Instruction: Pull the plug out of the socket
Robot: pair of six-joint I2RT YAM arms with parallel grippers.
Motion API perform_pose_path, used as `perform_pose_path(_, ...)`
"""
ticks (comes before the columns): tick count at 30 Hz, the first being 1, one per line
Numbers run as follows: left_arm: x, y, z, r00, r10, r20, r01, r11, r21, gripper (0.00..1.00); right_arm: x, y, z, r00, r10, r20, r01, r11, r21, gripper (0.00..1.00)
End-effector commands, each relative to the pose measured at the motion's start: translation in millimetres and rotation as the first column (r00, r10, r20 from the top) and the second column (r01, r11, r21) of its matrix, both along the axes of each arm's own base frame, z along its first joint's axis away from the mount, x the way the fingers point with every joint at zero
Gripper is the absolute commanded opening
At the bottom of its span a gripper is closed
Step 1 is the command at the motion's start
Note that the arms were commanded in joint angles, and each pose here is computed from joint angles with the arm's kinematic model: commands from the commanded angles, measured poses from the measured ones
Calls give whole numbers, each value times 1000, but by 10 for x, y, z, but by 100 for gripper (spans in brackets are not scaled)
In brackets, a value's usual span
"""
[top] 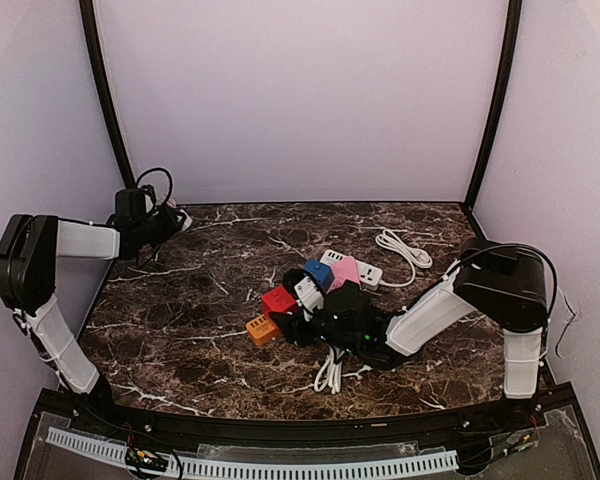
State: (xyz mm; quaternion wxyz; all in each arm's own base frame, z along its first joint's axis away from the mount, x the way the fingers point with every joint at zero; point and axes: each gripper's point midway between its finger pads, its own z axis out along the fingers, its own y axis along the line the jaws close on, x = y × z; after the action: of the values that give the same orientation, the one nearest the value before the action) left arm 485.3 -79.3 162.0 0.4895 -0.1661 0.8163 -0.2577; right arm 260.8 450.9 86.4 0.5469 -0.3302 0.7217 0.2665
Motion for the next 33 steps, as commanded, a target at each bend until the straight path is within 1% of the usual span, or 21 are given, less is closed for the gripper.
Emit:
perform_pose_path(1,265,75,-314,993,-19,-113,1,987,-161,4,39,-146,-326,998,-32,-55,25,993,-119,26)
perform_pose_path(5,453,207,-693,986,-7,-165,-23,983,-181,5,51,-146,-285,998,-36,-49,30,993,-118,26)
perform_pose_path(7,500,208,-770,984,-9,-178,-24,983,-183,6,57,-149,-284,998,-38,-49,32,992,-121,26)
perform_pose_path(9,559,339,-819,982,11,-190,-48,981,-189,7,57,-143,-281,998,-36,-48,30,992,-122,26)
perform_pose_path(14,655,446,-994,970,35,-241,-84,977,-196,8,55,-136,-284,998,-33,-50,26,992,-125,26)
perform_pose_path(16,685,477,-1061,966,39,-254,-94,973,-209,12,55,-141,-282,998,-35,-51,28,992,-125,26)
perform_pose_path(17,696,487,-1106,963,40,-266,-98,973,-210,17,55,-144,-278,998,-36,-51,30,992,-124,26)
perform_pose_path(18,702,500,-1121,962,43,-271,-103,972,-212,20,59,-149,-273,998,-38,-51,31,992,-123,26)
perform_pose_path(19,709,513,-1147,959,47,-281,-108,972,-209,26,55,-153,-273,998,-38,-51,32,992,-124,27)
perform_pose_path(20,711,524,-1159,957,50,-285,-112,972,-205,29,55,-155,-273,998,-40,-51,33,992,-123,27)
perform_pose_path(21,712,535,-1165,955,55,-293,-118,973,-200,35,56,-154,-265,998,-39,-50,33,992,-122,27)
perform_pose_path(22,710,545,-1166,953,57,-296,-118,974,-193,38,58,-159,-266,998,-41,-50,35,992,-122,27)
perform_pose_path(24,697,550,-1165,948,59,-314,-121,976,-183,51,60,-158,-257,998,-41,-48,35,992,-122,28)
perform_pose_path(25,692,555,-1161,947,63,-316,-124,977,-175,56,58,-156,-257,998,-40,-48,34,992,-122,28)
perform_pose_path(26,677,562,-1150,945,63,-320,-122,978,-167,64,59,-154,-259,998,-40,-47,34,992,-124,28)
perform_pose_path(27,666,575,-1146,944,69,-323,-126,979,-160,67,63,-152,-259,998,-40,-48,34,992,-125,28)
perform_pose_path(28,642,574,-1118,944,68,-322,-122,981,-153,76,60,-146,-258,998,-38,-48,31,992,-125,28)
perform_pose_path(29,627,578,-1113,944,71,-323,-123,981,-147,78,61,-141,-254,998,-37,-48,31,992,-124,28)
perform_pose_path(30,595,580,-1082,945,70,-320,-121,983,-140,86,59,-140,-254,998,-36,-49,30,992,-125,28)
perform_pose_path(32,543,588,-1015,948,72,-311,-115,986,-122,91,59,-136,-247,998,-35,-49,29,992,-124,28)
perform_pose_path(33,527,587,-984,949,75,-307,-114,987,-112,91,60,-136,-243,998,-36,-49,30,992,-123,29)
